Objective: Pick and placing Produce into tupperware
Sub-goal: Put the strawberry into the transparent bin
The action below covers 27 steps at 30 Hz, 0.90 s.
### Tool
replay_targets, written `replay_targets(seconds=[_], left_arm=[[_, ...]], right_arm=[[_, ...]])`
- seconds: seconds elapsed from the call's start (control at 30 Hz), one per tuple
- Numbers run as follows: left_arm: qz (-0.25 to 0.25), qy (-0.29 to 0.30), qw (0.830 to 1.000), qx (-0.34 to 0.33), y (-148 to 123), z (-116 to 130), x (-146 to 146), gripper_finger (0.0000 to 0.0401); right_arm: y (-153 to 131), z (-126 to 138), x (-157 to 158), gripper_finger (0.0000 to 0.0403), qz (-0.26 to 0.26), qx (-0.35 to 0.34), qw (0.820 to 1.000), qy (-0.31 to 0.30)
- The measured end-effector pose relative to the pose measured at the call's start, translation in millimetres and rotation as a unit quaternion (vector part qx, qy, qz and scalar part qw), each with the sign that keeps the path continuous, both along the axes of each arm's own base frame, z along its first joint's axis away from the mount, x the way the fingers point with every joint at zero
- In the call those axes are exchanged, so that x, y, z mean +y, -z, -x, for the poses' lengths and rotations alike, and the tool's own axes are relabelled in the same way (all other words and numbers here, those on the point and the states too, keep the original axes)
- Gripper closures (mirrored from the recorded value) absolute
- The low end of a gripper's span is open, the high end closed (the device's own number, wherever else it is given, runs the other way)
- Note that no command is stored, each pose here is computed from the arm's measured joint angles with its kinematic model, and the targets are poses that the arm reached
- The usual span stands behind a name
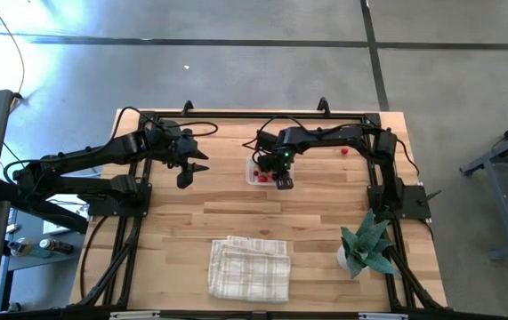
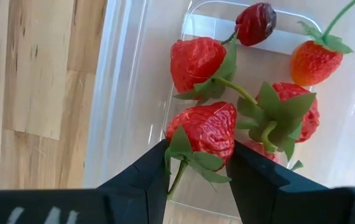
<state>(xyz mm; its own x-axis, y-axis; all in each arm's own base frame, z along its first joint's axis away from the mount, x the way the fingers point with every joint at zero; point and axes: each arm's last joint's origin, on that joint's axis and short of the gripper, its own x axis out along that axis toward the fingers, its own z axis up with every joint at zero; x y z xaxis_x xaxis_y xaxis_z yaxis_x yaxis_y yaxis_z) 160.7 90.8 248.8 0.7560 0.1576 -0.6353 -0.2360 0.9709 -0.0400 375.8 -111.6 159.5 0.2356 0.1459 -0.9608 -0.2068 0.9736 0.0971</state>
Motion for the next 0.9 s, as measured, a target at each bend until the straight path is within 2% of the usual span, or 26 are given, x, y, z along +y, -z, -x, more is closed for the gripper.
replay_targets(seconds=[0.9], left_arm=[[0.0, 0.0, 1.0, 0.0, 0.0, 0.0, 0.0, 0.0242]], right_arm=[[-0.2, -0.8, -0.2, 0.0262, -0.001, -0.006, 1.0, -0.004]])
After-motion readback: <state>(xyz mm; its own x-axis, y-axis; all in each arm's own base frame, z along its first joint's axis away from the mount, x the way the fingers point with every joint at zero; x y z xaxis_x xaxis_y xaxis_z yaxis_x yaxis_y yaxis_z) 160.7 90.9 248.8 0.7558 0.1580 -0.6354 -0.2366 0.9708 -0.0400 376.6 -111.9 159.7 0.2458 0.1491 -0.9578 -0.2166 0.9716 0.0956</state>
